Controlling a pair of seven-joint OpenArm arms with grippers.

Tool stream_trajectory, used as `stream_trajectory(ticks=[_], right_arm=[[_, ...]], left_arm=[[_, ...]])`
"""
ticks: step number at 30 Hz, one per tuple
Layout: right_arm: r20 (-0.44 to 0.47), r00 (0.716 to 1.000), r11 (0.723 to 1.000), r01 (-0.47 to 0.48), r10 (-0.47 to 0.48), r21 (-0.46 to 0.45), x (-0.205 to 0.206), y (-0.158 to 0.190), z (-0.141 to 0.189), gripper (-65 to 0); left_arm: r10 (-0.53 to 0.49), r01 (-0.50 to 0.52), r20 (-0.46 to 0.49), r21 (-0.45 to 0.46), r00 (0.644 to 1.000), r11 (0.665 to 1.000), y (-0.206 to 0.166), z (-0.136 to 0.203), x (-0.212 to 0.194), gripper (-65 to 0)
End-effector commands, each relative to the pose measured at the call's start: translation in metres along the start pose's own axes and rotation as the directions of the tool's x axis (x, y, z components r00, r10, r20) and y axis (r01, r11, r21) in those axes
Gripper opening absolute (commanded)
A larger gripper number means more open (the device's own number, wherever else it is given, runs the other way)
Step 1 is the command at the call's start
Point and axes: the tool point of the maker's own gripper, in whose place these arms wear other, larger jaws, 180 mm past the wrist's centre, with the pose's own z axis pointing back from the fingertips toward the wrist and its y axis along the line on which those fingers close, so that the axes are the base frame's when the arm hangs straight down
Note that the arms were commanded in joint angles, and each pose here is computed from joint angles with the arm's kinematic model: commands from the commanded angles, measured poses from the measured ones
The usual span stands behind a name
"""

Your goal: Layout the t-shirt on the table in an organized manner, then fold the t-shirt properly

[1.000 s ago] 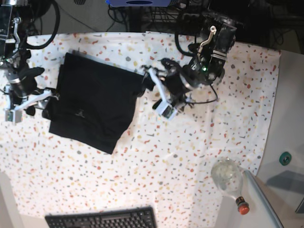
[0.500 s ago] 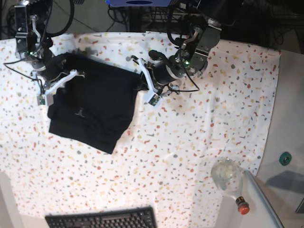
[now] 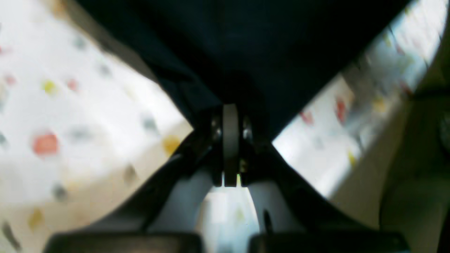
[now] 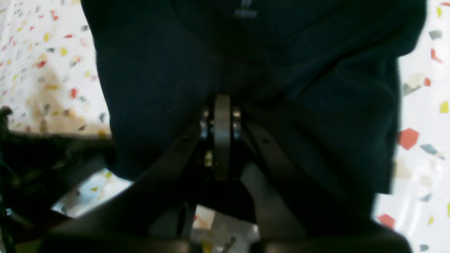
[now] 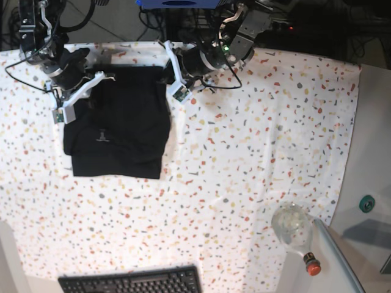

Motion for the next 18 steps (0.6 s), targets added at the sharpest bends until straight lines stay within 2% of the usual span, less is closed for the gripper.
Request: stream_trajectory(ticks=[1, 4, 6, 10, 14, 18], right_arm=[[0.042, 0.999, 1.000, -0.011, 0.011, 0.001, 0.012, -0.001, 0.006, -65.0], [0.064, 0.998, 0.999, 0.002, 0.001, -0.049, 0.014, -0.016, 0.024, -65.0], [0.088, 0.996, 0.995, 0.008, 0.001, -0.098, 0.016, -0.030, 0.044, -65.0], [0.074, 0.997, 0.992, -0.005, 0.015, -0.128, -0.003, -0.032, 0.076, -65.0], [-0.045, 0.999, 0.990, -0.035, 0.029, -0.136, -0.047, -0.032, 0.108, -65.0], [-0.209, 0.978, 0.988, -0.012, -0.020, -0.152, -0.109, -0.029, 0.146, -65.0]], left_arm=[[-0.017, 0.016, 0.030, 0.017, 0.999, 1.000, 0.005, 0.007, 0.009, -65.0], [-0.035, 0.033, 0.052, 0.055, 0.998, 0.998, 0.015, 0.030, 0.010, -65.0], [-0.025, 0.016, 0.077, 0.114, 0.997, 0.993, 0.027, 0.054, 0.009, -65.0], [-0.042, 0.031, 0.059, 0.174, 0.997, 0.984, 0.034, 0.099, -0.009, -65.0], [-0.048, 0.042, 0.039, 0.136, 0.998, 0.990, 0.004, 0.122, -0.022, -65.0], [0.017, -0.012, -0.043, 0.108, 0.999, 0.994, -0.028, 0.143, -0.059, -65.0]])
